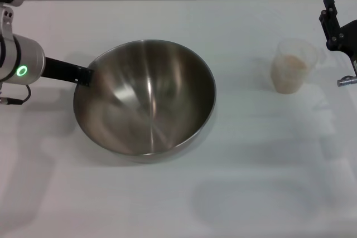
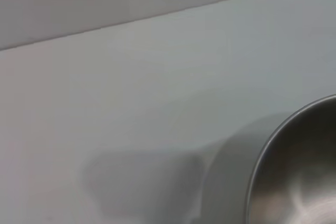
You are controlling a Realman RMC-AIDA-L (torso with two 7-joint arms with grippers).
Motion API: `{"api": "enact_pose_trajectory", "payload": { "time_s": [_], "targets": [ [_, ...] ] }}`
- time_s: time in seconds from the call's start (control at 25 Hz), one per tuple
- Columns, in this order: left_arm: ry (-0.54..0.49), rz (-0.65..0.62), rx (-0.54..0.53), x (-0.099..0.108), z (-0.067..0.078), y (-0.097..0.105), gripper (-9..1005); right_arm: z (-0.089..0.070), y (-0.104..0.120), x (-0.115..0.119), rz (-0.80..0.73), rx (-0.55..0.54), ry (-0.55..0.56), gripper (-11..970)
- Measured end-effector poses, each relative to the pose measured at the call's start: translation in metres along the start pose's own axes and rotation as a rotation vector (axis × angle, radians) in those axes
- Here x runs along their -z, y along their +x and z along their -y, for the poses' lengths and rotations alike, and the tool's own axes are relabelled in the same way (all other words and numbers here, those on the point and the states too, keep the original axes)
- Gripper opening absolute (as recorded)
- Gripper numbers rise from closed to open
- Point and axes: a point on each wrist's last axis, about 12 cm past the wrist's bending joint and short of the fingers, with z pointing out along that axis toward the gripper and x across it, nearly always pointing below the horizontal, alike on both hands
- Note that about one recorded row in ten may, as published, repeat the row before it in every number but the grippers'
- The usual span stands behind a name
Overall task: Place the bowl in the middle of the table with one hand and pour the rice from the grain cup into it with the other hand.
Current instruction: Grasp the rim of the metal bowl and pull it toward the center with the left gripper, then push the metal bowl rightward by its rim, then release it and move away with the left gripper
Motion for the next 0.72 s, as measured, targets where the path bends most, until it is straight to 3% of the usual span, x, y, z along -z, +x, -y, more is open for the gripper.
{"api": "enact_pose_trajectory", "payload": {
  "time_s": [0.72],
  "targets": [
    [0.027,0.117,-0.110,0.019,0.022,-0.037,36,-0.001,0.000,-0.001,0.001,-0.001,-0.006,611]
  ]
}}
